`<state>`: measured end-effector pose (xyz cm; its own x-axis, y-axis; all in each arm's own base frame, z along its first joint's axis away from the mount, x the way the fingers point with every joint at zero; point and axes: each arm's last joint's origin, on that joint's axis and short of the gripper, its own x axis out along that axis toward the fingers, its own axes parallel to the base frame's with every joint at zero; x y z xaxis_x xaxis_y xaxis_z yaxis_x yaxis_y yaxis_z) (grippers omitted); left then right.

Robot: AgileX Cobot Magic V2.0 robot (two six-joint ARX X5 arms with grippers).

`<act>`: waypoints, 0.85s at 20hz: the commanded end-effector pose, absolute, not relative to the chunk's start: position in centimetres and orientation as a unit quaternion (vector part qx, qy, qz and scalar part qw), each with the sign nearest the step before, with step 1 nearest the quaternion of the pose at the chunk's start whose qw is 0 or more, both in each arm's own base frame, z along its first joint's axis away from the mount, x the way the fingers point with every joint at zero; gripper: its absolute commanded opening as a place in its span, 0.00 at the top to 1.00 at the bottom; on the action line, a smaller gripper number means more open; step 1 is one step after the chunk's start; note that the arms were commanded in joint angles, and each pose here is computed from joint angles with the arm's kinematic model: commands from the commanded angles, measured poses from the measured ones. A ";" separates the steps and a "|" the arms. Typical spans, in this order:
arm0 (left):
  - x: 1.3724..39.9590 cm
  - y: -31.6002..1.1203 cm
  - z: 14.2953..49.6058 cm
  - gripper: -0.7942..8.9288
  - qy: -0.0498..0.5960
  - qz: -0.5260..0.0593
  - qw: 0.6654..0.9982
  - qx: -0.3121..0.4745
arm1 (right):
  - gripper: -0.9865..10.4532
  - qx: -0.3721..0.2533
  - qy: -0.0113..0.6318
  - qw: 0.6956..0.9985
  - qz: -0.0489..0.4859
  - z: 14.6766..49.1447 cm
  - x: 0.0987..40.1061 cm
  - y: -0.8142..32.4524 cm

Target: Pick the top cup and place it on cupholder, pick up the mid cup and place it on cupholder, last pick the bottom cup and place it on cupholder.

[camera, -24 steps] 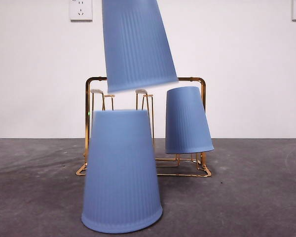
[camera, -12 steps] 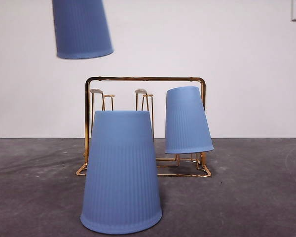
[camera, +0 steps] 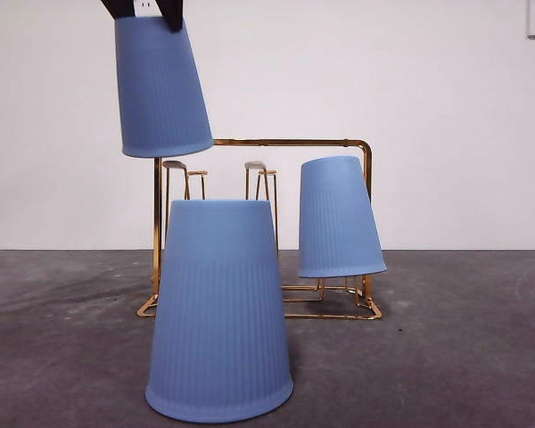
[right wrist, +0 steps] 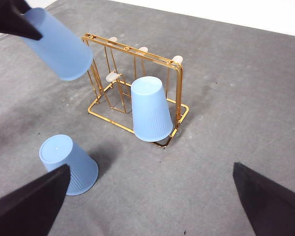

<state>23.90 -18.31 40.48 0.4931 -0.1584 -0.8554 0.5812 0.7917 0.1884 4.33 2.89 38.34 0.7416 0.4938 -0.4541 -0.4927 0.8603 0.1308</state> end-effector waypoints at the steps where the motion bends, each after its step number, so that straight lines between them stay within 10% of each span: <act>1: 25.1 -19.0 40.1 0.80 0.452 -0.219 0.834 0.230 | 0.44 0.009 0.237 0.934 0.266 38.7 4.3 2.9; 17: 31.8 -20.8 32.8 0.80 0.531 -0.193 0.796 0.216 | 0.44 0.001 0.239 0.933 0.268 38.6 4.3 2.9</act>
<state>31.37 -20.66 32.56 0.3419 -0.0806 -0.9363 0.5486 0.8260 0.1292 4.32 2.88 38.32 0.7402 0.4934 -0.4568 -0.4932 0.8602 0.1298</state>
